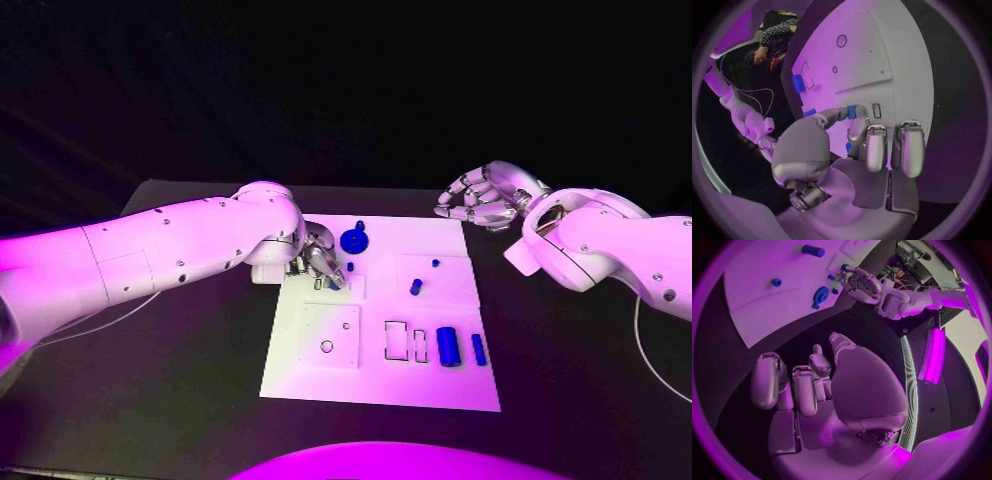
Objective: Assemble the parts on the task board
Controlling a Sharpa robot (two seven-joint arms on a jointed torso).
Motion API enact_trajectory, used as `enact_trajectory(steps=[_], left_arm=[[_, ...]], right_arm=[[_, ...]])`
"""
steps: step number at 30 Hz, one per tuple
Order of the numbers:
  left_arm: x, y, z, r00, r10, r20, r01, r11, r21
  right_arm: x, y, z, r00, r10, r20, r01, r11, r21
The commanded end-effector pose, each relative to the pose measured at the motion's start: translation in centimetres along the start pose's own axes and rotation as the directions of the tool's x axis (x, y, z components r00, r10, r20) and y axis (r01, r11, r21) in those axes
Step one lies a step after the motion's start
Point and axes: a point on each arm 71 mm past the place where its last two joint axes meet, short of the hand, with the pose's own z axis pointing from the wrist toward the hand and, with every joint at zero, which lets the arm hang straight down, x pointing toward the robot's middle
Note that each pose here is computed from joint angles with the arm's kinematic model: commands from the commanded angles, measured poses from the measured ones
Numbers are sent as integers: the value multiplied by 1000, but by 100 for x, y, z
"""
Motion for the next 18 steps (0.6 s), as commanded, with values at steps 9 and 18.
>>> enact_trajectory(steps=[9,18], left_arm=[[50,2,26,999,27,-27,-28,1000,-9],[43,24,27,999,29,-27,-29,999,-16]], right_arm=[[10,14,-5,1000,-9,-10,9,1000,-13],[8,11,-7,1000,-9,-10,9,1000,-13]])
